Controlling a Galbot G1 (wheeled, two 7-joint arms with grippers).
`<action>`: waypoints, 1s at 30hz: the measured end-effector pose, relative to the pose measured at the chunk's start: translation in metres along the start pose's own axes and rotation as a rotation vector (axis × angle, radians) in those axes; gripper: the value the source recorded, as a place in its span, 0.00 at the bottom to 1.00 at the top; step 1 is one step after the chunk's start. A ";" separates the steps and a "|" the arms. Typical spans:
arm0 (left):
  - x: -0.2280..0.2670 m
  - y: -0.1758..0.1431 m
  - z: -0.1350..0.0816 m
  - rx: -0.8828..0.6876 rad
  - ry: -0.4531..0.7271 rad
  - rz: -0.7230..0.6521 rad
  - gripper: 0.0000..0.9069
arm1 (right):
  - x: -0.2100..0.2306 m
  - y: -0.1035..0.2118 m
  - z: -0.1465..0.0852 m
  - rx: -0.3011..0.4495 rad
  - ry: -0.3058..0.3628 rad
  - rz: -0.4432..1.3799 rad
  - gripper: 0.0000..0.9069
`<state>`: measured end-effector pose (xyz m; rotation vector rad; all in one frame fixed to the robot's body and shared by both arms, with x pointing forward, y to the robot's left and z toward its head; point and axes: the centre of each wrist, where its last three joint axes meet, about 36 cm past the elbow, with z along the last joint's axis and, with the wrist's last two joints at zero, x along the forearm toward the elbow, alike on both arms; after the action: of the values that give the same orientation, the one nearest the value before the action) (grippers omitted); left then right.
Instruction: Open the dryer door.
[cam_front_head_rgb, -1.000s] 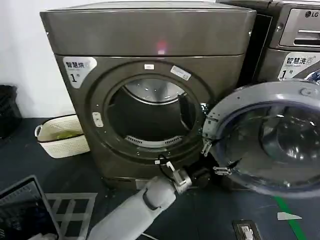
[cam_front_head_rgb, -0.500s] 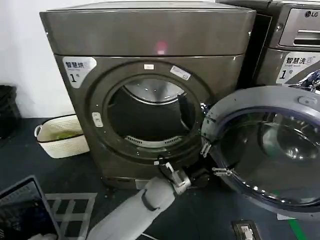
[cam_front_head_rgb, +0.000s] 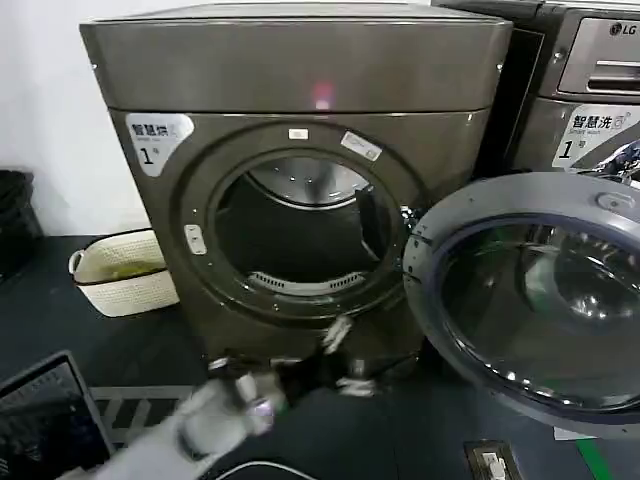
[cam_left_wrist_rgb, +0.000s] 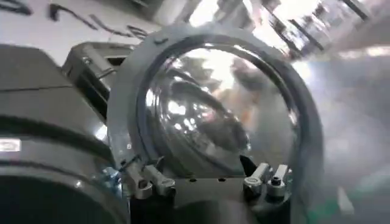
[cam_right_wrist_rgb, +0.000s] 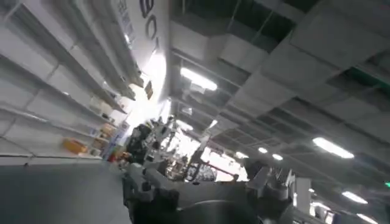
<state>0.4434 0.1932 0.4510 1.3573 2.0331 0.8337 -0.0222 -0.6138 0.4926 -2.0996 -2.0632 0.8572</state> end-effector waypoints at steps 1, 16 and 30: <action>0.016 0.003 -0.002 -0.026 0.019 0.010 1.00 | 0.000 0.005 0.000 -0.009 0.000 -0.008 1.00; 0.226 0.071 0.001 -0.664 0.306 0.398 1.00 | -0.002 0.070 -0.005 -0.196 0.048 -0.150 1.00; 0.342 0.160 0.017 -1.137 0.584 1.262 1.00 | -0.003 0.089 0.004 -0.284 0.060 -0.181 1.00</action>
<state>0.4352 0.5635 0.5244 1.5602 0.3349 2.5685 0.0562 -0.6264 0.4527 -1.9899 -2.4179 0.4962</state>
